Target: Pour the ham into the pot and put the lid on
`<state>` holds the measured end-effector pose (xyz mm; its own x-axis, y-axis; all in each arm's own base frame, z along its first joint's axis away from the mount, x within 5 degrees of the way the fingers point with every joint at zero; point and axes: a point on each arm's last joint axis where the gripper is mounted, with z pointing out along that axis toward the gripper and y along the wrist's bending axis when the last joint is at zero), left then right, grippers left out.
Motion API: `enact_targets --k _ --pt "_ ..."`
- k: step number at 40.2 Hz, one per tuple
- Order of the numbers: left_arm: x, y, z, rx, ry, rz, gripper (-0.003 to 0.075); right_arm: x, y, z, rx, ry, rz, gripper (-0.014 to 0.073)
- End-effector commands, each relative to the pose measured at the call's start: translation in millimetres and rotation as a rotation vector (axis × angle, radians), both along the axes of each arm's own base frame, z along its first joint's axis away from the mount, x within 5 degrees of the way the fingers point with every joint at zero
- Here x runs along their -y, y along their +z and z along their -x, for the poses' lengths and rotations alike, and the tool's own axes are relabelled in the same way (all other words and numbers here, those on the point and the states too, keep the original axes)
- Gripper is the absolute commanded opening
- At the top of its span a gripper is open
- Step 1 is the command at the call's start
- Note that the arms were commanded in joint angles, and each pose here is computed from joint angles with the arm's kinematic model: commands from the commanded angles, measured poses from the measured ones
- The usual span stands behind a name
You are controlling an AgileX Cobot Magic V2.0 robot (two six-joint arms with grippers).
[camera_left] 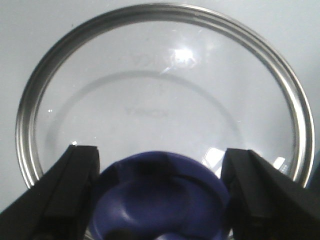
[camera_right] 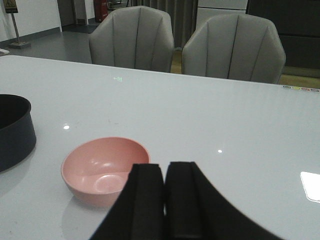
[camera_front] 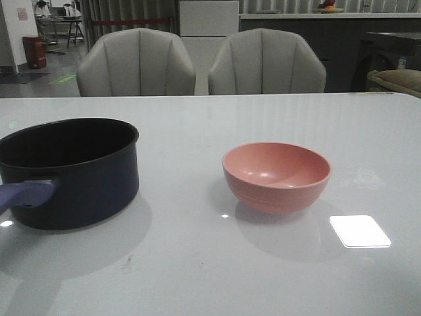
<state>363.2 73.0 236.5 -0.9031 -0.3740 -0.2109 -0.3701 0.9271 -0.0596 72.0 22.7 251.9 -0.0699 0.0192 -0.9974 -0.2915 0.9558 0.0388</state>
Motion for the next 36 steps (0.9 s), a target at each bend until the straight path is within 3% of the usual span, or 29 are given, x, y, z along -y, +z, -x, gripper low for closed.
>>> enact_targets --k 1,5,15,25,36 --pt "7 57 0 0.172 -0.034 -0.009 0.0300 2 16 -1 0.094 -0.023 -0.023 0.0150" --pt "21 81 -3 0.232 -0.073 -0.017 0.0300 2 16 -1 0.094 -0.023 -0.023 0.0150" --pt "93 118 -5 0.281 -0.316 -0.015 0.0299 2 16 -1 0.094 -0.023 -0.023 0.0150" --pt "165 120 3 0.293 -0.511 0.013 0.0300 2 16 -1 0.094 -0.023 -0.023 0.0150" --pt "190 109 5 0.254 -0.578 0.018 0.0301 2 16 -1 0.094 -0.023 -0.023 0.0150"
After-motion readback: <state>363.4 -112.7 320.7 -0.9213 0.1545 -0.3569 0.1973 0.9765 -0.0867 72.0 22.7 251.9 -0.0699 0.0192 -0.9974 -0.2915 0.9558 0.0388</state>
